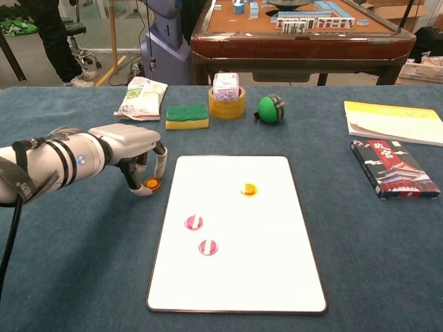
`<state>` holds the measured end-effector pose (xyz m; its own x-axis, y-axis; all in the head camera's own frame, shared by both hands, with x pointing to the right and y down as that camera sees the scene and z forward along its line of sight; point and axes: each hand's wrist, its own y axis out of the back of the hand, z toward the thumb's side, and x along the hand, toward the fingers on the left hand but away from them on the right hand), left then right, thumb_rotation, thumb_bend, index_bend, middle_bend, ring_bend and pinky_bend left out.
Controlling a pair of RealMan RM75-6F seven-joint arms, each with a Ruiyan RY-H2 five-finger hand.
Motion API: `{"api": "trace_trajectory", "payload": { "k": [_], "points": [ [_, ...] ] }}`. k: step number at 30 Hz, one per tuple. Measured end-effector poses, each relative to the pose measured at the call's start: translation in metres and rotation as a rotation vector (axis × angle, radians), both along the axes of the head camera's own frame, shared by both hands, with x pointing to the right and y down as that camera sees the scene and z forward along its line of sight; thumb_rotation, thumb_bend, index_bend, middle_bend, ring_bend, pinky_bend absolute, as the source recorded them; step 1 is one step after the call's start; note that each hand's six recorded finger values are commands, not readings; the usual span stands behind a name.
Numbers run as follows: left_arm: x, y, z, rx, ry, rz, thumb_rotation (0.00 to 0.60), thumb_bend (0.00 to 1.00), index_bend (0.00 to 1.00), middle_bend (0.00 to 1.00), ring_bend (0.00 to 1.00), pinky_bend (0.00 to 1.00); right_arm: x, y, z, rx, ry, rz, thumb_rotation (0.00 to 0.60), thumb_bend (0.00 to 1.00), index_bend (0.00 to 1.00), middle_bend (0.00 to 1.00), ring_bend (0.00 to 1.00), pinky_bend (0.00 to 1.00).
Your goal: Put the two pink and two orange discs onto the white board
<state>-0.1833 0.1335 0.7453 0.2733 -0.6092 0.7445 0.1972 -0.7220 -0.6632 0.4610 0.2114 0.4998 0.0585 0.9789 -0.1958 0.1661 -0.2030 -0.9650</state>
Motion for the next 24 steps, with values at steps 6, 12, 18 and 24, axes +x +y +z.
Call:
{"api": "trace_trajectory", "payload": {
  "k": [6,12,18,24],
  "points": [
    [0.004,-0.001,-0.005,0.009,0.016,0.003,0.6,0.26,0.63,1.0,1.0,1.0,-0.001,0.0,0.0,0.002,-0.001,-0.002,0.6,0.02,0.24,0.29,0.25,0.32],
    [0.019,-0.009,-0.019,0.032,0.054,0.01,0.6,0.26,0.64,1.0,1.0,1.0,-0.001,0.001,-0.001,0.002,-0.002,-0.005,0.6,0.02,0.24,0.29,0.25,0.32],
    [0.042,-0.019,-0.031,0.059,0.093,0.024,0.6,0.26,0.64,1.0,1.0,1.0,-0.001,0.002,-0.002,0.004,-0.006,-0.007,0.6,0.02,0.24,0.29,0.25,0.32],
    [0.068,-0.023,-0.034,0.067,0.126,0.04,0.6,0.26,0.64,1.0,1.0,1.0,0.001,0.003,-0.004,0.011,-0.012,-0.004,0.6,0.02,0.24,0.29,0.25,0.32]
  ]
}}
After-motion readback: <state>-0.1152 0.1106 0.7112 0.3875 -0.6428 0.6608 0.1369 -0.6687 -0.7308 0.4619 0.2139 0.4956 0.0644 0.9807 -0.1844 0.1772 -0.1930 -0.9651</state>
